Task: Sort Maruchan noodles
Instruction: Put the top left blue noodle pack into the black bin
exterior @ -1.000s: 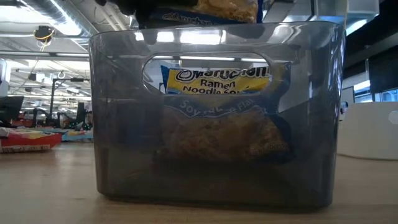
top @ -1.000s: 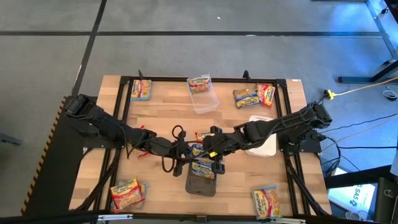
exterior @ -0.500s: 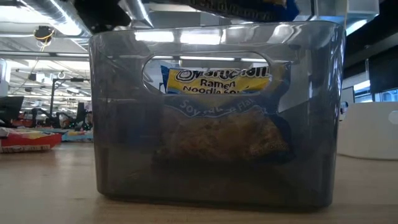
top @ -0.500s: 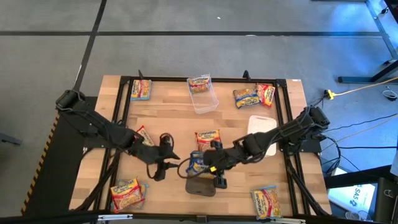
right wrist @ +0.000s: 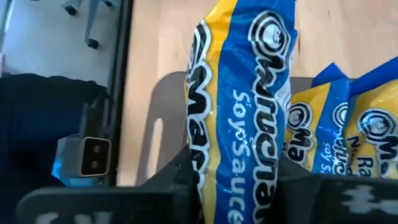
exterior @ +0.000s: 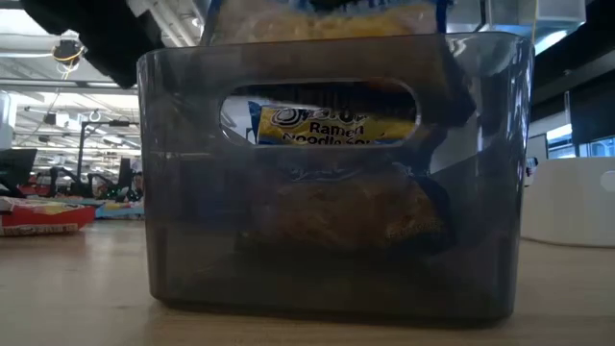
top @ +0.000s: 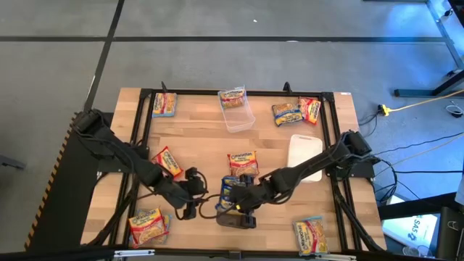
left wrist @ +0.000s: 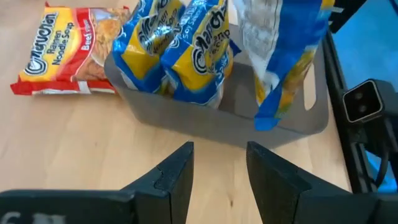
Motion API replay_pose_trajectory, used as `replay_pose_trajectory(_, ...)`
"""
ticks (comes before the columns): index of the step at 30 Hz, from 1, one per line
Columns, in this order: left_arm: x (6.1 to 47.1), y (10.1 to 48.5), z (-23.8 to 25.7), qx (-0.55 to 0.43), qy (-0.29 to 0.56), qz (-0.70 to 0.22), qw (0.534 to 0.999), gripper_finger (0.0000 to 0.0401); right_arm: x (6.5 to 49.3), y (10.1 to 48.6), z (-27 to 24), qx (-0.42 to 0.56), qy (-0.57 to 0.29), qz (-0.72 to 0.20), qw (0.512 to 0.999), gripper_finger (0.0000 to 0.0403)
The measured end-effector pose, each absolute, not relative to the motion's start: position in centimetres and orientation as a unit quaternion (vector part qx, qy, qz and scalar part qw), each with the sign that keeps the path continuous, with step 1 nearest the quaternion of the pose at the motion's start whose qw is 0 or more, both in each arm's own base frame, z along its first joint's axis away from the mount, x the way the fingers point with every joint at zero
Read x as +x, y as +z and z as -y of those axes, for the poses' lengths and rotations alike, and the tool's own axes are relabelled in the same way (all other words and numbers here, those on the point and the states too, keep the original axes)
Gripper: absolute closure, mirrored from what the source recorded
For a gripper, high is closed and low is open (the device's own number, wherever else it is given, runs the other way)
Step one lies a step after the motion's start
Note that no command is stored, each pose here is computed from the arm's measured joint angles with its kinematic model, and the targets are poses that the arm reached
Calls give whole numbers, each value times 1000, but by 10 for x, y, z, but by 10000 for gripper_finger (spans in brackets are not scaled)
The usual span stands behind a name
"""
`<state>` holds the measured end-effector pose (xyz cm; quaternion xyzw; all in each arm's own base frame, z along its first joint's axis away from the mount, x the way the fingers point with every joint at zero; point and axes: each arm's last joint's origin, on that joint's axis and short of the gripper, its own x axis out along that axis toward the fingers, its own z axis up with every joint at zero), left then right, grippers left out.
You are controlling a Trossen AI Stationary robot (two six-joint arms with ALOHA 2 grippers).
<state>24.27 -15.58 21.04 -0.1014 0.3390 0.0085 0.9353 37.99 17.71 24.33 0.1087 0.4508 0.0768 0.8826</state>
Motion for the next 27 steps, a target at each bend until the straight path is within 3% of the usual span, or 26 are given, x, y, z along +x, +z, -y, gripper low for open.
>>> replay_pose_trajectory(14, 244, 206, 157, -115, 19, -344, 932, 260, 385, 205, -179, 77, 46, -507, 857, 331)
replay_pose_trajectory(23, 245, 206, 157, -115, 22, -337, 934, 260, 387, 217, -179, 79, 51, -491, 866, 331)
replay_pose_trajectory(27, 246, 207, 157, -117, 25, -329, 937, 260, 392, 197, -178, 68, 49, -513, 854, 331)
